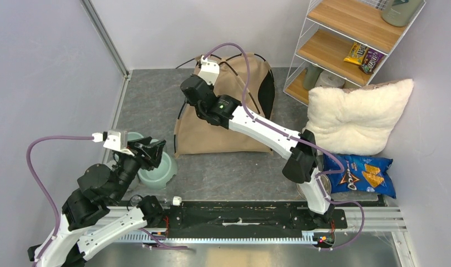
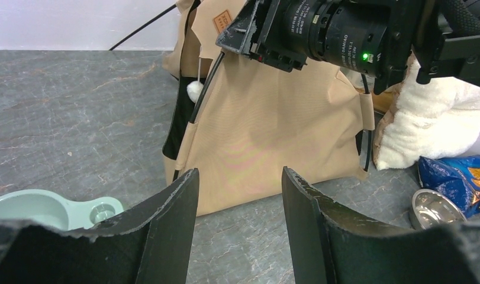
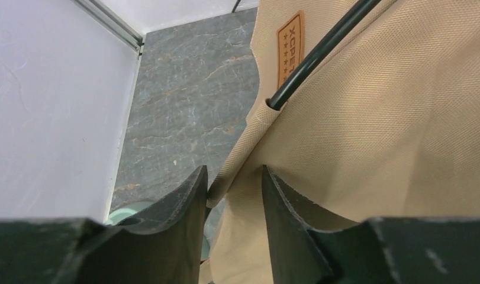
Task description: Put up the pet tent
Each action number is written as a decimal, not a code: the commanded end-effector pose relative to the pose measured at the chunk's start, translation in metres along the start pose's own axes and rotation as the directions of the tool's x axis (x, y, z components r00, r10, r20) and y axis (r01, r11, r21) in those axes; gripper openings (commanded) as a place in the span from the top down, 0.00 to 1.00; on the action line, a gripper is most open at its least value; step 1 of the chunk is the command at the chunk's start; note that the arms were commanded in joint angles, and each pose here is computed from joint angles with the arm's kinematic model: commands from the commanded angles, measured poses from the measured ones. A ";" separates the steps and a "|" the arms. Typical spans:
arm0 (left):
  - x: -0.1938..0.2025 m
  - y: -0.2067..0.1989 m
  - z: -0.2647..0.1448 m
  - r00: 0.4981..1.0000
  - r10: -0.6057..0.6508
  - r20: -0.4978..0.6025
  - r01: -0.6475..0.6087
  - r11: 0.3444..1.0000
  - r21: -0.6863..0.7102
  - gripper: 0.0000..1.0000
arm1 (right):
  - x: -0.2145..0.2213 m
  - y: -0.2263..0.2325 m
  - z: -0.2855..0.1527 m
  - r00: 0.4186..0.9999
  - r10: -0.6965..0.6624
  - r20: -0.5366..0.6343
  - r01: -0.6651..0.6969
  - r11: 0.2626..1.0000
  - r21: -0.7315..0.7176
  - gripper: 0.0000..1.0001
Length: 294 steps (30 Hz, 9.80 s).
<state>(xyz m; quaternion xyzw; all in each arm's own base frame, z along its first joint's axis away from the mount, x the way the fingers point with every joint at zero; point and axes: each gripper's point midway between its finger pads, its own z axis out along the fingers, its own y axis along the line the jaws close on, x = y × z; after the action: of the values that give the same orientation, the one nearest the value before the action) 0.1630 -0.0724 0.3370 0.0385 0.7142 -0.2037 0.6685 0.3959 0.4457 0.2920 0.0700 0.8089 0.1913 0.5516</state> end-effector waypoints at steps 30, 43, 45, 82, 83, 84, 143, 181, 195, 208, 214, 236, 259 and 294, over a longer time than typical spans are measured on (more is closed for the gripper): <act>-0.010 -0.004 -0.013 0.999 0.035 0.035 -0.038 0.996 0.076 0.40 | -0.109 -0.006 -0.075 0.962 0.053 0.268 -0.011 0.988 -0.157 1.00; -0.021 -0.002 -0.013 0.997 0.058 0.046 -0.061 0.996 0.060 0.40 | -0.113 0.007 -0.083 0.943 0.180 0.280 -0.084 0.942 -0.324 1.00; -0.022 -0.004 -0.012 0.997 0.058 0.043 -0.061 0.996 0.065 0.40 | -0.115 0.005 -0.081 0.945 0.201 0.259 -0.095 0.924 -0.369 1.00; -0.025 -0.018 0.002 0.998 0.060 0.027 -0.062 0.995 0.077 0.40 | -0.043 -0.085 -0.026 0.974 -0.157 -0.161 0.021 0.777 -0.630 0.87; -0.025 -0.018 0.002 0.998 0.062 0.026 -0.064 0.995 0.076 0.40 | -0.039 -0.095 -0.021 0.969 -0.173 -0.178 0.031 0.794 -0.607 0.83; -0.024 -0.018 0.002 0.998 0.064 0.025 -0.066 0.995 0.076 0.40 | -0.037 -0.103 -0.017 0.967 -0.177 -0.184 0.041 0.819 -0.573 0.75; -0.028 -0.022 0.012 0.994 0.106 0.011 -0.107 0.992 0.062 0.39 | -0.128 -0.127 -0.032 0.936 -0.343 0.080 0.294 0.636 -0.714 1.00; -0.063 -0.023 -0.023 0.994 0.066 0.092 -0.080 0.984 0.161 0.38 | -0.075 -0.154 -0.062 0.880 -0.416 -0.227 -0.020 0.445 -0.895 0.87; -0.052 -0.024 -0.008 0.992 0.117 0.052 -0.123 0.985 0.122 0.38 | -0.137 -0.184 -0.044 0.962 -0.247 -0.116 0.170 0.876 -0.451 0.18; -0.046 -0.026 -0.002 0.990 0.136 0.036 -0.140 0.983 0.120 0.38 | -0.107 -0.073 -0.125 1.000 -0.019 -0.016 0.007 0.838 -0.546 0.19; -0.044 -0.023 -0.001 0.990 0.140 0.035 -0.143 0.984 0.105 0.38 | -0.014 -0.008 -0.151 0.995 0.053 -0.083 -0.093 0.786 -0.611 0.23; -0.041 -0.018 -0.001 0.989 0.141 0.042 -0.144 0.986 0.084 0.38 | 0.156 0.088 -0.131 0.990 -0.043 -0.136 -0.057 0.757 -0.651 0.38; -0.031 -0.020 0.004 0.989 0.145 0.026 -0.146 0.985 0.090 0.38 | 0.117 0.036 -0.142 0.918 -0.299 -0.261 -0.097 0.470 -0.877 1.00; 0.038 -0.041 0.055 0.998 -0.013 -0.069 0.017 0.999 0.048 0.39 | 0.252 -0.038 -0.175 0.898 -0.373 -0.235 0.109 0.704 -0.702 0.40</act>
<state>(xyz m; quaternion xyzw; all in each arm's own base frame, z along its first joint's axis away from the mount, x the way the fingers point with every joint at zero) 0.1932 -0.1410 0.3005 0.0876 0.7429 -0.2172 0.6271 0.1277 0.4392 0.0866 -0.3274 0.8029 0.3868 0.3140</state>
